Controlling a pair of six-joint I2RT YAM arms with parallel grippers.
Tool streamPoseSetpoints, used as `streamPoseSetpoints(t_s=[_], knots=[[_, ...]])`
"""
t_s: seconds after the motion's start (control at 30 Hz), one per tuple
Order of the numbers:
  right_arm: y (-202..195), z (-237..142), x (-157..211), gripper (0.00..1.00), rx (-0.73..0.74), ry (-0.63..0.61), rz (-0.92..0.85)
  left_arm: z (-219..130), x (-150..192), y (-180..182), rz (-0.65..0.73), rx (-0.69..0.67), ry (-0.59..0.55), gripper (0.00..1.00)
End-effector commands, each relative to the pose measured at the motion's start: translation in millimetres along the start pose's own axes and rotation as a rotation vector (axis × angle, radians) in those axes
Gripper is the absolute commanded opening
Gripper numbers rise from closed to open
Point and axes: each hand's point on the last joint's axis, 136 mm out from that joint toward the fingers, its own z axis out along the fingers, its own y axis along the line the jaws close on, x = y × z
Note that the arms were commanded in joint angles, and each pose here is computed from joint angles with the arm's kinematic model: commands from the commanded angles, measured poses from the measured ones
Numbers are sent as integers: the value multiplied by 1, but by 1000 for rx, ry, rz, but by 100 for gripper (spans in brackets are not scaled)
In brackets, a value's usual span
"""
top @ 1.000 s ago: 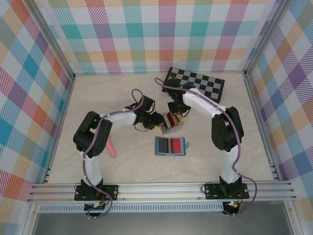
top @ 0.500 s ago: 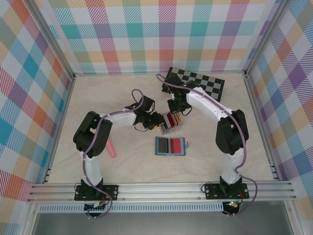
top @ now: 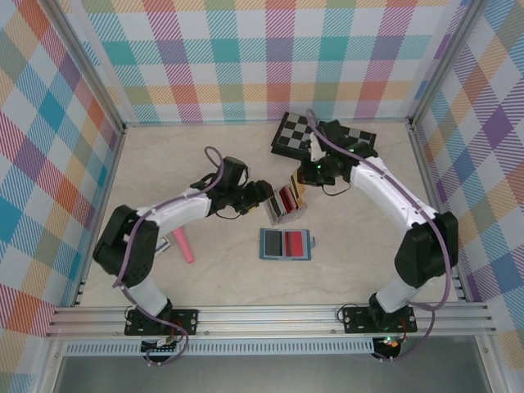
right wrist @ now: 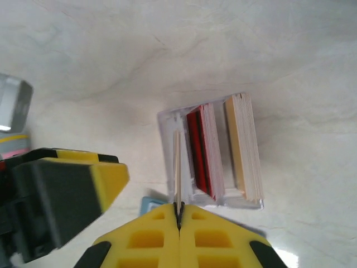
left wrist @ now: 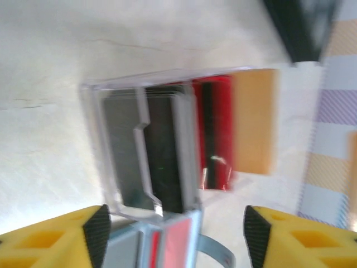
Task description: Put the credit cards into the card holder
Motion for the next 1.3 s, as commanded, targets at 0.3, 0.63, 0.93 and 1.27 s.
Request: streamPoseSetpoints(t_s=[0.3,0.63,0.93,1.27], knots=[[68,-37,-7,5,-510,-26,125,-40,-11,-101,-49,521,15,81],[66,-26,-2,7,-547,17,160,-53,-13,-126,-31,658,28,56],[50,-16,5,12,-513,39,200,-57,-15,-125,-38,657,3,11],[64,-22,5,32,-599,65,146,-61,-12,-133,-33,710,30,1]])
